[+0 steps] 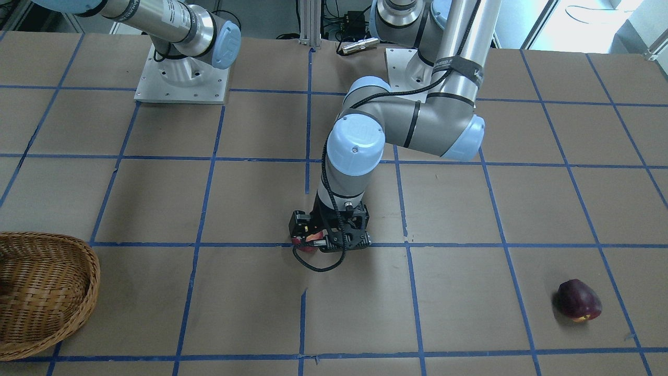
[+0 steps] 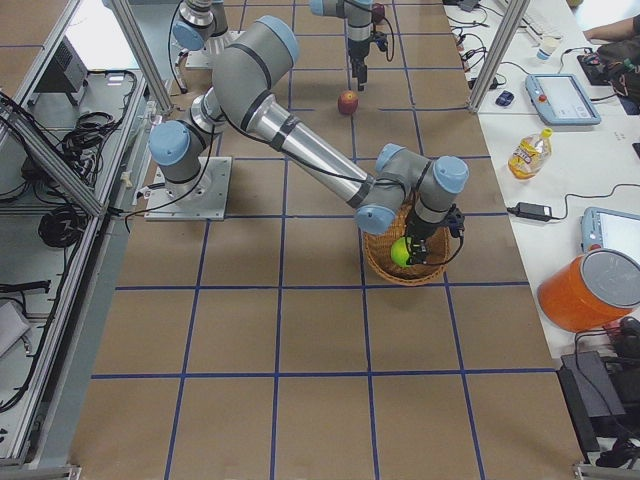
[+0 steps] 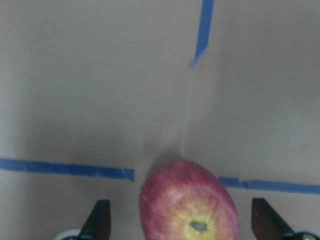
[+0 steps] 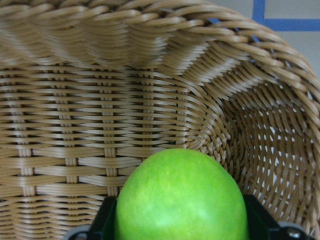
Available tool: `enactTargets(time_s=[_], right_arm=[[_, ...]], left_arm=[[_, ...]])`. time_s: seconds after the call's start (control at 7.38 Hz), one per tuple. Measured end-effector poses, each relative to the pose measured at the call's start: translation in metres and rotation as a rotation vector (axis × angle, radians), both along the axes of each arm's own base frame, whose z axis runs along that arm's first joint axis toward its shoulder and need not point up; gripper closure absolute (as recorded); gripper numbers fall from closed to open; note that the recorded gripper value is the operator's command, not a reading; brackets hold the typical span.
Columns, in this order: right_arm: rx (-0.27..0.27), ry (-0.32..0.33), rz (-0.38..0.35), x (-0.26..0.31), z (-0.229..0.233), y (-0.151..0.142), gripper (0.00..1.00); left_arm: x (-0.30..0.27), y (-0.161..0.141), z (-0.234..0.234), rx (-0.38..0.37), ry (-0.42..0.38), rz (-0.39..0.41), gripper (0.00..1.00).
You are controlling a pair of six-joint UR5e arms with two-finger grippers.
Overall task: Put all apples into basket
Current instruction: 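Release the green apple into the basket while left sets the red apple at center, then move the left gripper to the dark red apple while right withdraws from the basket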
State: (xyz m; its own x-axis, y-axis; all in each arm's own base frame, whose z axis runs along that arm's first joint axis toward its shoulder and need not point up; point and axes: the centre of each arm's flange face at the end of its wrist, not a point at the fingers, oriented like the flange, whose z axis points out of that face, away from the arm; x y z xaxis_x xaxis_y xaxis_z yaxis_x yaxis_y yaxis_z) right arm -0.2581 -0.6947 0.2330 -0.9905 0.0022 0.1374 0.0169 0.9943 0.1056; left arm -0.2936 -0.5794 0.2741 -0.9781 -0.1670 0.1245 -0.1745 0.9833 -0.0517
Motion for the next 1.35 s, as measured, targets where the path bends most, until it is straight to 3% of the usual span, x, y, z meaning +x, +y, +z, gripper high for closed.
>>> enactTargets(time_s=[0.27,0.54,0.68,0.81,1.08,1.35], right_arm=[[0.005,0.014,-0.009,-0.002,0.0,0.001,0.0],[0.02,0.016,-0.038,0.002,0.01,0.005,0.0],[0.027,0.009,-0.068,0.02,0.029,0.008,0.0],[0.046,0.0,-0.097,0.05,0.054,0.011,0.0],[0.073,-0.049,-0.079,0.139,0.099,0.018,0.0],[0.067,-0.148,-0.082,0.239,0.126,0.024,0.0]], left_arm=[[0.108,-0.031,0.045,0.056,-0.039,-0.047,0.0],[0.241,-0.059,0.061,0.061,-0.068,-0.103,0.0],[0.297,-0.071,0.063,0.049,-0.085,-0.179,0.0],[0.341,-0.078,0.061,0.049,-0.121,-0.256,0.0],[0.427,-0.085,0.034,0.059,-0.192,-0.4,0.0],[0.48,-0.093,-0.008,0.045,-0.222,-0.453,0.0]])
